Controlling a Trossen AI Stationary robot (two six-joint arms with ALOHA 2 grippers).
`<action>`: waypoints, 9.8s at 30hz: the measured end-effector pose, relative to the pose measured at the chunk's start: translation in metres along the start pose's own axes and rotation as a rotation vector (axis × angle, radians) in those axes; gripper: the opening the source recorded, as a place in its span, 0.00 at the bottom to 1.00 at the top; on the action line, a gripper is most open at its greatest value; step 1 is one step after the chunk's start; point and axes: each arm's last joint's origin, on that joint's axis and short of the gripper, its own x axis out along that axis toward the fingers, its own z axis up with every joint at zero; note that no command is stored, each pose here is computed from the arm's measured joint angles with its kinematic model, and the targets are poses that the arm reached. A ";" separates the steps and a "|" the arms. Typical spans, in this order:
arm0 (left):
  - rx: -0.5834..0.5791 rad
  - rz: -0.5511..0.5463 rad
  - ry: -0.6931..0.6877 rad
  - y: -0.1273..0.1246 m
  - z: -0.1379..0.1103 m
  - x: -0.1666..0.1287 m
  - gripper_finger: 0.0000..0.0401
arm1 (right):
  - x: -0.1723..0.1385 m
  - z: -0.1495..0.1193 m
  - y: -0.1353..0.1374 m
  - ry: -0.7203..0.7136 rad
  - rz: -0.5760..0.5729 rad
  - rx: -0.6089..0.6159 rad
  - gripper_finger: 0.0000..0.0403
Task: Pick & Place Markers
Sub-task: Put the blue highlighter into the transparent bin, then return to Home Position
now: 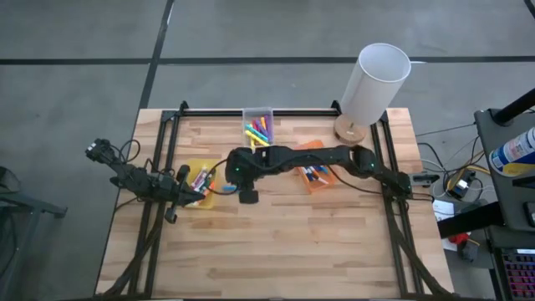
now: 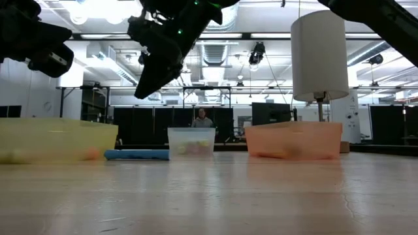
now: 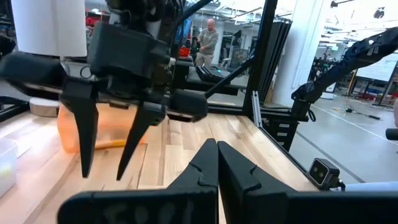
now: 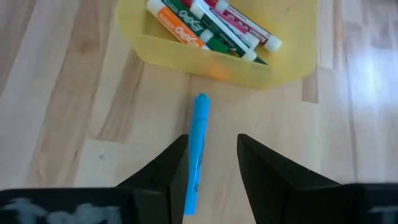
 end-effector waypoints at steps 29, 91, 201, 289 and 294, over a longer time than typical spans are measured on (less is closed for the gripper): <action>0.000 0.000 0.000 0.000 0.000 0.000 0.00 | 0.073 -0.081 0.013 0.103 0.017 0.186 0.22; 0.000 0.000 0.000 0.000 0.000 0.000 0.00 | 0.015 -0.095 -0.163 0.134 -0.364 1.007 0.41; 0.002 0.001 0.003 0.000 0.000 0.000 0.00 | -0.205 -0.352 0.073 -0.766 -0.050 0.360 0.02; 0.002 0.000 0.003 0.000 0.000 0.000 0.00 | -0.204 -0.374 0.072 -0.706 -0.059 0.345 0.02; 0.001 0.001 0.004 0.000 0.000 0.000 0.00 | -0.204 -0.374 0.072 -0.705 -0.060 0.344 0.02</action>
